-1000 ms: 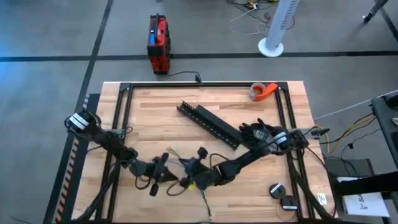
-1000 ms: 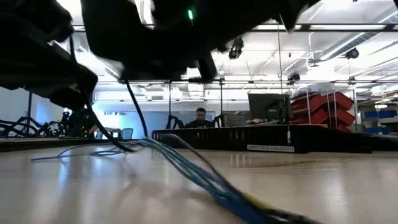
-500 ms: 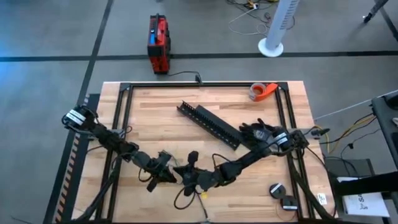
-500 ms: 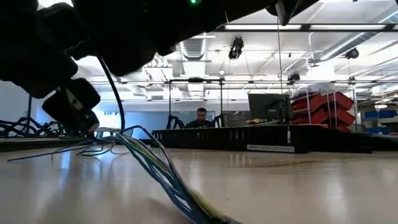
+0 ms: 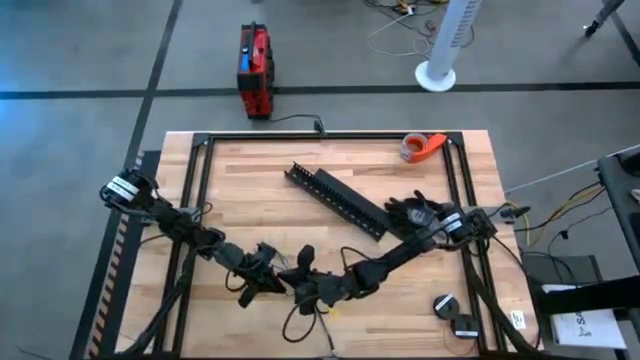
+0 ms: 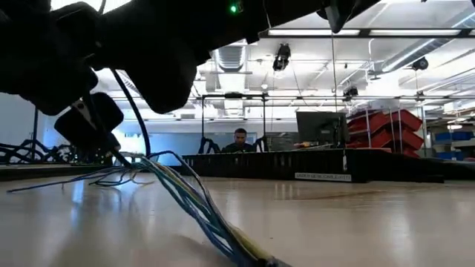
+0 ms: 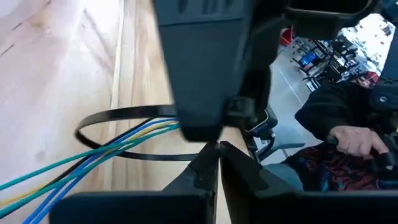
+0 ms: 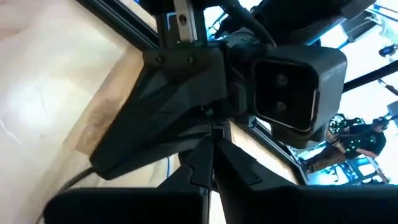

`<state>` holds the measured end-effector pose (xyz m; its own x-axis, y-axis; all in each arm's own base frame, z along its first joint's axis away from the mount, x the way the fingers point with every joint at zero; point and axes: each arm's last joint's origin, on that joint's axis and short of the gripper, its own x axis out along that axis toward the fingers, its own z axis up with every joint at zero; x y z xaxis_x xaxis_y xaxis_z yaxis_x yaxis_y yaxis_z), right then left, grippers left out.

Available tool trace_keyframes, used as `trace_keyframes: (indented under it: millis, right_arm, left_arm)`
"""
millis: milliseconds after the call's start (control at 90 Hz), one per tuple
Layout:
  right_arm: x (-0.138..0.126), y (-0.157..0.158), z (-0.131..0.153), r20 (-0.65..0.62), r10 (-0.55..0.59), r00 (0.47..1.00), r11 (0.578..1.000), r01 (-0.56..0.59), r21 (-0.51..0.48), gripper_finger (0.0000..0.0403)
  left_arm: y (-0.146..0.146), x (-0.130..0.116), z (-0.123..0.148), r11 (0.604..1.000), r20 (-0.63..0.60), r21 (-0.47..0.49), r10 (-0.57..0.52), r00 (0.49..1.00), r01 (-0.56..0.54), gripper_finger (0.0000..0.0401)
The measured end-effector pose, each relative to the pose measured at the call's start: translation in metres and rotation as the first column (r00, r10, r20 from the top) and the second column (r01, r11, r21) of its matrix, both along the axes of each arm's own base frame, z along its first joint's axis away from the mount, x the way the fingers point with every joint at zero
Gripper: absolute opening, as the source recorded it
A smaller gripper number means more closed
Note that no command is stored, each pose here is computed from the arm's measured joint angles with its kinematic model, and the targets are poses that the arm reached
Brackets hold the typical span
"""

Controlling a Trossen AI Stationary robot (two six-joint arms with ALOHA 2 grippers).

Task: Ziptie cables
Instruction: Wrap the zip tie around the cable bundle

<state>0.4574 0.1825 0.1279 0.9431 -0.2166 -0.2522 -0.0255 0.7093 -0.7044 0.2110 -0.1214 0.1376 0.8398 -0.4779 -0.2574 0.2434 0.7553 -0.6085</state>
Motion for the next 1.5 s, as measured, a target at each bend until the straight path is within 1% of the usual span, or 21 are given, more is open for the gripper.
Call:
trace_keyframes:
  millis: [100, 211, 389, 533, 722, 833, 911, 1089, 1344, 1500]
  right_arm:
    - [0.0, -0.001, 0.0, 0.0, -0.005, 1.0, 1.0, 0.005, -0.004, 0.0]
    - [0.0, -0.001, 0.0, -0.007, 0.003, 1.0, 0.999, -0.003, -0.033, 0.0]
    - [0.0, 0.003, 0.0, -0.024, 0.086, 0.996, 0.995, -0.088, -0.052, 0.0]
    - [0.0, 0.002, 0.0, -0.028, 0.092, 0.995, 0.994, -0.094, -0.064, 0.0]
    - [0.004, -0.002, 0.004, -0.019, 0.084, 0.996, 0.994, -0.085, -0.075, 0.0]
    - [0.004, -0.002, 0.002, -0.047, 0.123, 0.991, 0.988, -0.127, -0.089, 0.0]
    - [0.004, -0.003, -0.001, -0.078, 0.147, 0.986, 0.984, -0.153, -0.086, 0.0]
    - [0.005, -0.005, -0.002, -0.093, 0.146, 0.985, 0.986, -0.152, -0.063, 0.0]
    - [0.003, -0.007, 0.01, -0.097, 0.147, 0.984, 0.986, -0.153, -0.06, 0.0]
    - [0.003, -0.008, 0.01, -0.108, 0.145, 0.984, 0.986, -0.153, -0.063, 0.0]
  left_arm:
    - [-0.001, 0.001, 0.001, 1.0, 0.01, 0.011, -0.012, 1.0, 0.012, 0.0]
    - [-0.001, 0.001, 0.002, 1.0, 0.018, 0.017, -0.022, 1.0, 0.022, 0.0]
    - [-0.001, 0.001, 0.001, 0.999, 0.011, 0.018, -0.029, 1.0, 0.029, 0.0]
    - [-0.002, 0.001, 0.001, 0.999, 0.007, 0.012, -0.053, 0.999, 0.053, 0.0]
    - [-0.002, 0.001, 0.001, 0.998, 0.009, 0.013, -0.056, 0.998, 0.056, 0.0]
    - [-0.002, 0.001, 0.001, 0.998, 0.014, 0.021, -0.059, 0.998, 0.059, 0.0]
    - [-0.002, 0.001, 0.001, 0.997, 0.015, 0.025, -0.067, 0.998, 0.066, 0.0]
    - [-0.002, 0.001, 0.001, 0.997, 0.017, 0.03, -0.075, 0.997, 0.074, 0.0]
    - [-0.002, 0.0, 0.0, 0.996, 0.0, 0.038, -0.075, 0.997, 0.075, 0.0]
    - [-0.002, 0.0, -0.002, 0.996, -0.014, 0.044, -0.078, 0.997, 0.079, 0.0]
